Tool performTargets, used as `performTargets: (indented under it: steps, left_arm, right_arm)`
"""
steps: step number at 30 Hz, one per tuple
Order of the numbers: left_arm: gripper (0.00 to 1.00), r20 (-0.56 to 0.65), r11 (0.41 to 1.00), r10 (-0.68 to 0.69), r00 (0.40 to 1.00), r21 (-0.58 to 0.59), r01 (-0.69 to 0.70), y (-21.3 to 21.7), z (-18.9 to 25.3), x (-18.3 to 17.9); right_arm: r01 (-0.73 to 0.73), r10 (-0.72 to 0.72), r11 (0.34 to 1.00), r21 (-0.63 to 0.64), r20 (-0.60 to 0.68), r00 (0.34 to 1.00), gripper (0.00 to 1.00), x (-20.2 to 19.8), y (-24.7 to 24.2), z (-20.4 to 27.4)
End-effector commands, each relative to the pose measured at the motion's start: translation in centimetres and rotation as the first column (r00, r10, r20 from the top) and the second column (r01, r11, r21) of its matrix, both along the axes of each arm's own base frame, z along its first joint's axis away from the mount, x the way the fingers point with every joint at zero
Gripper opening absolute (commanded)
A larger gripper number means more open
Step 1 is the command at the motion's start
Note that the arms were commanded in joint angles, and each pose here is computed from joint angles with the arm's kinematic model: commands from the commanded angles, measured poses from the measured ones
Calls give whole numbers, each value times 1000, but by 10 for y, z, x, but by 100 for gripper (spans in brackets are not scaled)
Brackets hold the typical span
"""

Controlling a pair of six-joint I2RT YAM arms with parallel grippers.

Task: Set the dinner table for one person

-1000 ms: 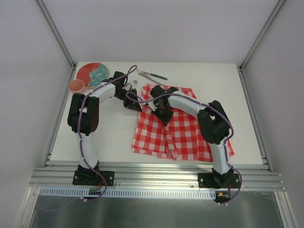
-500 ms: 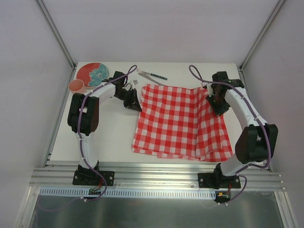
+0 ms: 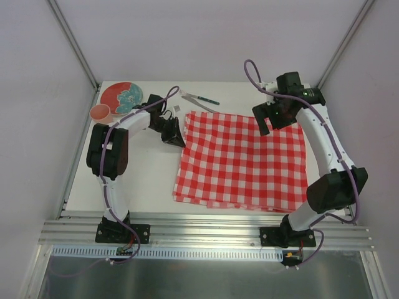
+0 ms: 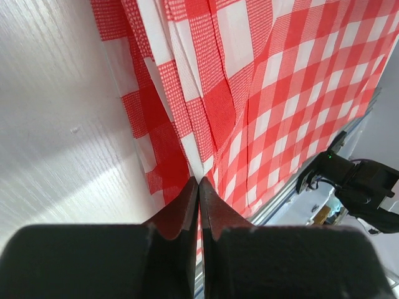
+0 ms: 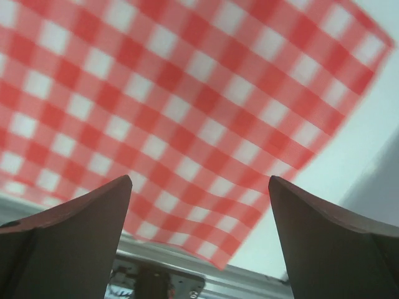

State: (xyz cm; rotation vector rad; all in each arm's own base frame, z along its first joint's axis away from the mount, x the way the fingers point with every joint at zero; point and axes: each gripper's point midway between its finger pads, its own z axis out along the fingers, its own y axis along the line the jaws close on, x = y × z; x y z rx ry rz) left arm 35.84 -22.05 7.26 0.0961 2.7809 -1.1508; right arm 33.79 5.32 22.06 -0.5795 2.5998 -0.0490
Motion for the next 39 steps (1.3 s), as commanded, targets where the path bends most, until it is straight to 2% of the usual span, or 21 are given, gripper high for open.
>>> performTargets:
  steps: [1, 3, 5, 10, 16, 21, 22, 25, 30, 34, 39]
  left_arm:
    - [0, 70, 1000, -12, 998, -7, 12, 5, 26, -8]
    - [0, 54, 1000, -6, 999, 1, 6, 10, 26, -18]
    - [0, 58, 1000, 8, 998, 6, -8, 18, 30, -24]
    - [0, 40, 998, 56, 998, 41, -57, 46, 22, -35]
    - [0, 69, 989, 130, 989, 67, -135, 81, 21, -10]
    - [0, 71, 987, 137, 988, 72, -142, 91, 18, 4]
    - [35, 70, 988, 132, 989, 66, -136, 90, 18, 4]
    - [99, 87, 990, 123, 989, 64, -129, 90, 29, 5]
    - [99, 238, 992, 92, 967, 61, -109, 89, 71, 17]
    - [99, 235, 996, 69, 969, 35, -79, 74, 71, 32]
    - [99, 224, 999, 6, 975, 33, -13, 46, 55, 53]
  right_arm:
    - [-105, 154, 966, 235, -198, 968, 97, -17, 73, -35]
    - [-117, 196, 951, 287, -266, 944, 97, -19, 98, -55]
    - [-158, 234, 950, 269, -276, 932, 97, -11, 114, -74]
    - [-174, 257, 938, 299, -267, 929, 97, 18, 143, -77]
    - [-162, 250, 947, 277, -318, 914, 97, 30, 149, -110]
    - [-156, 249, 949, 273, -347, 904, 97, 37, 153, -132]
    - [-154, 247, 951, 267, -359, 900, 97, 39, 153, -139]
    - [-170, 248, 954, 247, -331, 910, 97, 52, 155, -138]
    - [-183, 253, 949, 257, -275, 928, 97, 51, 154, -114]
    - [-140, 232, 950, 279, -329, 916, 97, 23, 144, -116]
    - [-84, 197, 952, 294, -377, 905, 97, 21, 131, -129]
